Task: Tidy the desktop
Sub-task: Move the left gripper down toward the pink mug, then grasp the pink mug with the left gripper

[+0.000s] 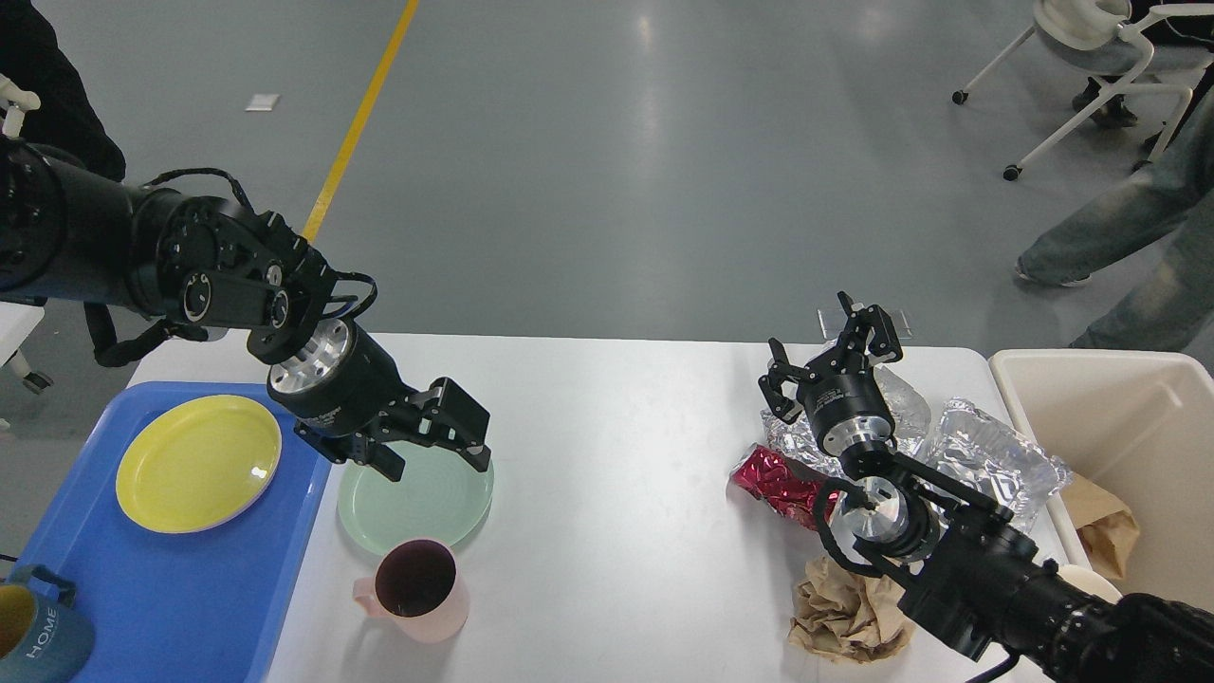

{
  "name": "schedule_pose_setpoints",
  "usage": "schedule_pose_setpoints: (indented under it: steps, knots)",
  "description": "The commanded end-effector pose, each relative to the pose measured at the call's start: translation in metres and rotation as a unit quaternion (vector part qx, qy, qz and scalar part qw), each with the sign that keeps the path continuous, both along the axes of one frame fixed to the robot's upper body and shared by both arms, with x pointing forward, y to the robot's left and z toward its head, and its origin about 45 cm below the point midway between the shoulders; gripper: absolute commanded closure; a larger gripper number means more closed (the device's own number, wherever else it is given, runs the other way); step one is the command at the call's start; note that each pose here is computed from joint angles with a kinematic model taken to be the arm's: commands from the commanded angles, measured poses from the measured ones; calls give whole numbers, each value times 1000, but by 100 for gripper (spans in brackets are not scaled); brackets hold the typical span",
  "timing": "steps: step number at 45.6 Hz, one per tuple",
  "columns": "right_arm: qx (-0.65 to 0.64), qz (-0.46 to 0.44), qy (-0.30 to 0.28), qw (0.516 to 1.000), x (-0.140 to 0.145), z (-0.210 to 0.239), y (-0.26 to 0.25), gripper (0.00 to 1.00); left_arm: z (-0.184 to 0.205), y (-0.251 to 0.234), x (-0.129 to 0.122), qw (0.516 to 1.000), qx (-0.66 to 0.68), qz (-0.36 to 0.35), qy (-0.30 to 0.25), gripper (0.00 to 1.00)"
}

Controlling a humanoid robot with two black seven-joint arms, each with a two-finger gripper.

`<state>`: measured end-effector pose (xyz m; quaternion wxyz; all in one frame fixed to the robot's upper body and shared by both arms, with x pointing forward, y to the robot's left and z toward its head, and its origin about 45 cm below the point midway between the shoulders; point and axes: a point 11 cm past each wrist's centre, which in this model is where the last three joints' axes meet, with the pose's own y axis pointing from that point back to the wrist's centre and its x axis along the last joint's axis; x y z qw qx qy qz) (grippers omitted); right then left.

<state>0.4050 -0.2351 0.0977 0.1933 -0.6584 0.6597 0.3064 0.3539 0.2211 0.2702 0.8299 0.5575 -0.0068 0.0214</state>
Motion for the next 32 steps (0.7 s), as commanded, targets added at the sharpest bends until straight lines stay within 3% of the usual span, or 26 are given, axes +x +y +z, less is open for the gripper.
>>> schedule_pose_setpoints:
  steps: [1,11,20,32]
  knots:
    - [0,0,0,1000,0,0,0,0,-8,-1,-5,1000,-4,1,13,4]
    - [0,0,0,1000,0,0,0,0,-7,-6,-14,997,-22,7,73,4]
    - [0,0,0,1000,0,0,0,0,-39,32,-33,987,110,-10,116,4]
    - [0,0,0,1000,0,0,0,0,-89,68,-39,976,212,-2,48,4]
